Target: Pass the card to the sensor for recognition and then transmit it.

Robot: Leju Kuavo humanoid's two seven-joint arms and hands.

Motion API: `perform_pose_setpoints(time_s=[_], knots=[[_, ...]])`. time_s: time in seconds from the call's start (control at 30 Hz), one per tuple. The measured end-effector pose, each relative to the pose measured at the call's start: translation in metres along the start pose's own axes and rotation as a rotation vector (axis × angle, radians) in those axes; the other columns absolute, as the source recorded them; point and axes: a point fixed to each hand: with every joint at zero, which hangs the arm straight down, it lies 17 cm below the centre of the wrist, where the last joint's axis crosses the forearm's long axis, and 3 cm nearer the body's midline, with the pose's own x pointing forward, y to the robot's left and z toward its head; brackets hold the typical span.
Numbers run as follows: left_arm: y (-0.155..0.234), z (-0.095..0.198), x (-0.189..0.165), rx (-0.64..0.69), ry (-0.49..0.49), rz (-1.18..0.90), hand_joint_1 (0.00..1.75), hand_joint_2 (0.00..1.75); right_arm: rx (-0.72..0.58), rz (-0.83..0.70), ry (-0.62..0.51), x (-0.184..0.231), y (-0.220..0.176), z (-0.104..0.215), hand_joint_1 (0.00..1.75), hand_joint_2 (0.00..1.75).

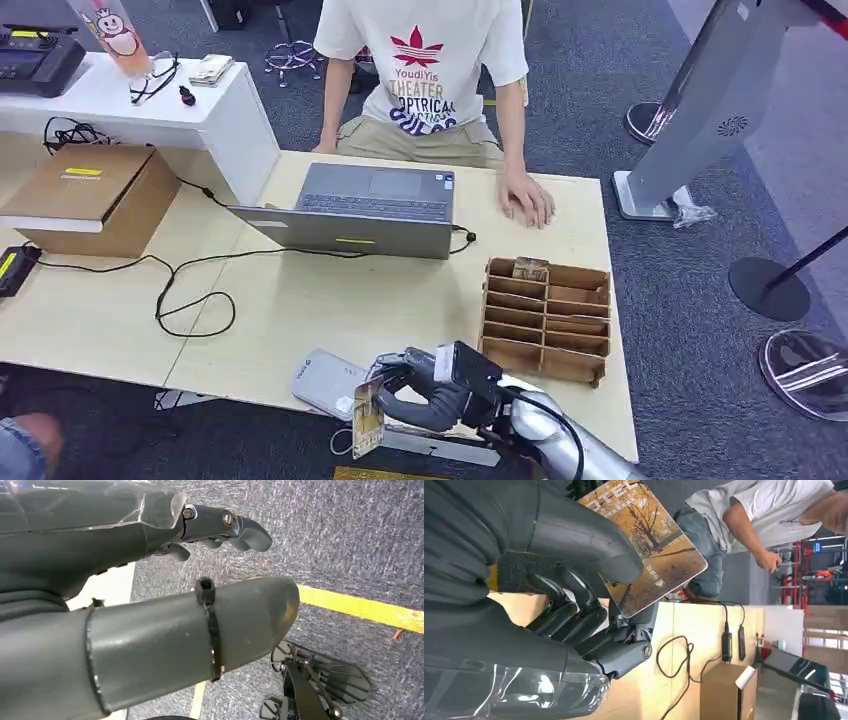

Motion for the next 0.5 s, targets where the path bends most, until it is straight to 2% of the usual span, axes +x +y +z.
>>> perform_pose_setpoints(time_s=[0.5], knots=[[-0.004,0.000,0.007,-0.006,0.014,-0.025,0.00,0.00,-0.020,-0.022,0.081,-0.028,0.007,-0.041,1.75,1.75]])
